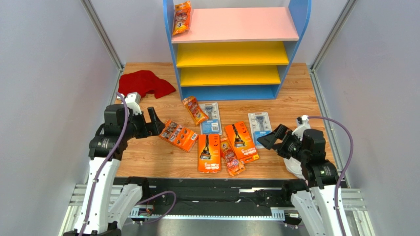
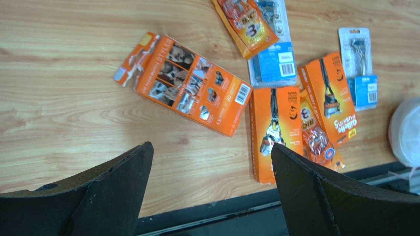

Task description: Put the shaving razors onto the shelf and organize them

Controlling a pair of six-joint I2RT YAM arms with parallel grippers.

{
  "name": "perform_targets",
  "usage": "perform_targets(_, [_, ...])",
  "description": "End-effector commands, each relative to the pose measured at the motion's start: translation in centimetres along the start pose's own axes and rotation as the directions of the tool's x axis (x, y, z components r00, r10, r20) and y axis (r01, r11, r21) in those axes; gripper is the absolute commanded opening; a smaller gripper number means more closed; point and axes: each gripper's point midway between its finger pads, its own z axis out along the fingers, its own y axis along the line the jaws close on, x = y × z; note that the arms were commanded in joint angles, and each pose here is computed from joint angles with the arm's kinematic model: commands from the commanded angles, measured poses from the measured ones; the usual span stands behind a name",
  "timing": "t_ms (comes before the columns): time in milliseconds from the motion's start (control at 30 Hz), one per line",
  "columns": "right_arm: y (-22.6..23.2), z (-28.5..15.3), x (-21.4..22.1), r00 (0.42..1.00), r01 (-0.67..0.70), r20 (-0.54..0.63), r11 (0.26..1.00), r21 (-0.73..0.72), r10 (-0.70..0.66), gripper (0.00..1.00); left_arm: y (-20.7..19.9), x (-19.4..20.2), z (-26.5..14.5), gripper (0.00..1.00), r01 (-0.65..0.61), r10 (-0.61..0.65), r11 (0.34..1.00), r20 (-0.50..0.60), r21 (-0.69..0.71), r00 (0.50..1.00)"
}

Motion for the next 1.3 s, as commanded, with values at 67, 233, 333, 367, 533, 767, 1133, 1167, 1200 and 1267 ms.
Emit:
perform_targets(67, [0.5, 0.4, 2.6, 0.991, -0.003, -0.133, 0.999, -0.035, -0.002, 0.99, -2.8, -0.4, -1.6, 0.99, 0.004, -0.003, 0.991, -0.008, 0.134, 1.000])
perform_targets(233, [1.6, 1.6, 3.8, 0.979, 0.014, -0.202, 0.998, -0.054, -0.025, 0.99, -4.0, -0.4, -1.8, 0.99, 0.004, 0.000, 0.980, -0.023, 0.198, 1.000])
perform_targets(333, [2.2, 2.7, 5.2, 0.966, 0.052, -0.252, 0.998, -0.043, -0.061, 0.99, -4.6, 0.0, -1.5, 0.99, 0.028, -0.015, 0.972, -0.057, 0.233, 0.998])
perform_targets(367, [2.6, 2.9, 6.1, 0.958, 0.078, -0.273, 0.996, -0.048, -0.088, 0.99, -5.0, 0.3, -1.3, 0.99, 0.037, -0.019, 0.964, -0.070, 0.263, 0.997])
perform_targets(533, [2.7, 4.8, 8.8, 0.938, 0.081, -0.337, 0.997, -0.018, -0.082, 0.98, -5.1, 2.0, -0.4, 0.99, 0.074, -0.035, 0.952, -0.133, 0.296, 0.990])
perform_targets(767, [-0.7, 5.7, 11.4, 0.921, 0.120, -0.385, 0.984, 0.130, -0.061, 0.92, -5.1, 4.1, -0.1, 0.99, 0.108, -0.054, 0.942, -0.175, 0.318, 0.983])
perform_targets(1133, [-2.3, 7.1, 13.1, 0.905, 0.134, -0.421, 0.979, 0.153, -0.059, 0.92, -6.2, 4.3, -0.5, 0.99, 0.122, -0.051, 0.915, -0.190, 0.384, 0.980])
perform_targets(1167, [-2.4, 7.1, 13.4, 0.902, 0.130, -0.429, 0.980, 0.147, -0.056, 0.92, -6.2, 4.4, -0.6, 0.99, 0.122, -0.050, 0.914, -0.190, 0.388, 0.981])
perform_targets(1200, [-2.0, 7.3, 13.2, 0.906, 0.122, -0.419, 0.984, 0.129, -0.057, 0.92, -6.3, 4.3, -0.7, 0.99, 0.120, -0.050, 0.913, -0.186, 0.391, 0.981])
perform_targets(1267, [-1.8, 7.4, 13.3, 0.907, 0.110, -0.419, 0.988, 0.113, -0.054, 0.91, -6.5, 4.3, -0.8, 0.99, 0.119, -0.048, 0.908, -0.182, 0.403, 0.982])
